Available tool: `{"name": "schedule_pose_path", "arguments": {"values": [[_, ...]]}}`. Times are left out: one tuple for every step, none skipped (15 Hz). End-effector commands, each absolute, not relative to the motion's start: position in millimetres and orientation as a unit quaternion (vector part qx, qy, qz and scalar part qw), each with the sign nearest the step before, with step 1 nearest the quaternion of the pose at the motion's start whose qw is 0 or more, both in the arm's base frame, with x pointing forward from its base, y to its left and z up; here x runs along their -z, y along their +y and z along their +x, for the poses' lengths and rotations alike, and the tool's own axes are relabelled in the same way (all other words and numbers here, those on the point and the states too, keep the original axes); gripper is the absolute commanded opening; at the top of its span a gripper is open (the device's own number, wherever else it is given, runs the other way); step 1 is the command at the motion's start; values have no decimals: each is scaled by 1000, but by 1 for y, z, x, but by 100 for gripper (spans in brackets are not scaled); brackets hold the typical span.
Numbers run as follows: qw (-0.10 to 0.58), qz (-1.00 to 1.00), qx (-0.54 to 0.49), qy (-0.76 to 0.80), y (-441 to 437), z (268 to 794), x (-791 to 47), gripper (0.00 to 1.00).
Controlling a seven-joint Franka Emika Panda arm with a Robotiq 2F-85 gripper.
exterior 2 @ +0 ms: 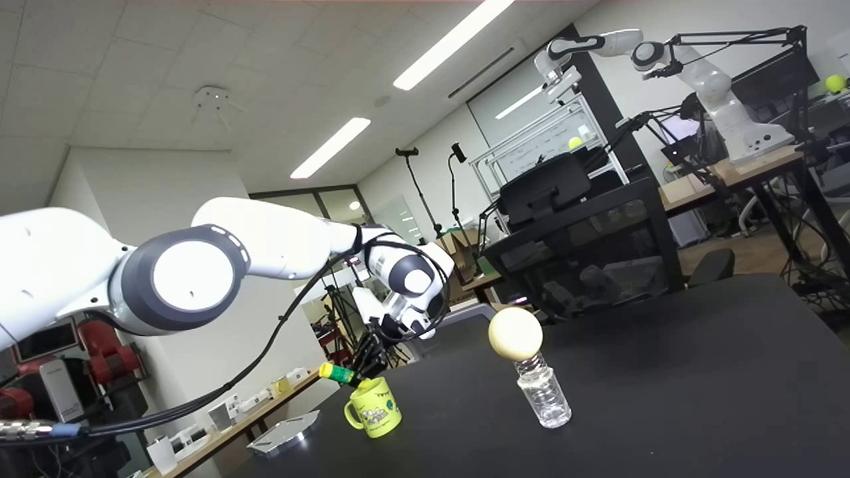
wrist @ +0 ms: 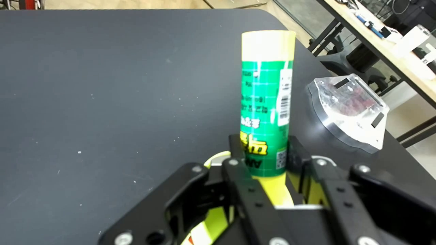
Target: Pick up the green glue stick from the table and place it in the light yellow cup.
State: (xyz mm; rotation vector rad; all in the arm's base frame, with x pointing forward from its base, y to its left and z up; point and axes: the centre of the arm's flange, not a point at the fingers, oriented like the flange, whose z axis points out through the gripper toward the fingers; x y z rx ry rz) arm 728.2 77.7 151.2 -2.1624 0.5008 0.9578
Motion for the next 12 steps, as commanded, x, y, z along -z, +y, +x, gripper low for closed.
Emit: {"name": "schedule_pose_path", "arguments": {"values": [[358, -830, -379, 201, 74, 756, -157, 65], [359, -830, -378, 198, 74, 756, -159, 73], [359, -831, -376, 196, 75, 756, -163, 79], [360, -833, -375, 193, 75, 756, -168, 85], [360, -837, -368, 188, 75, 756, -178, 93], [357, -843, -358, 185, 75, 755, -187, 98], [358, -848, -348, 179, 76, 754, -201, 100], [359, -852, -339, 174, 76, 753, -212, 100], [362, -857, -326, 168, 77, 751, -227, 100], [371, -861, -311, 157, 76, 748, -241, 100], [366, -854, -329, 167, 76, 745, -209, 100], [368, -858, -321, 162, 76, 747, -222, 100]]}}
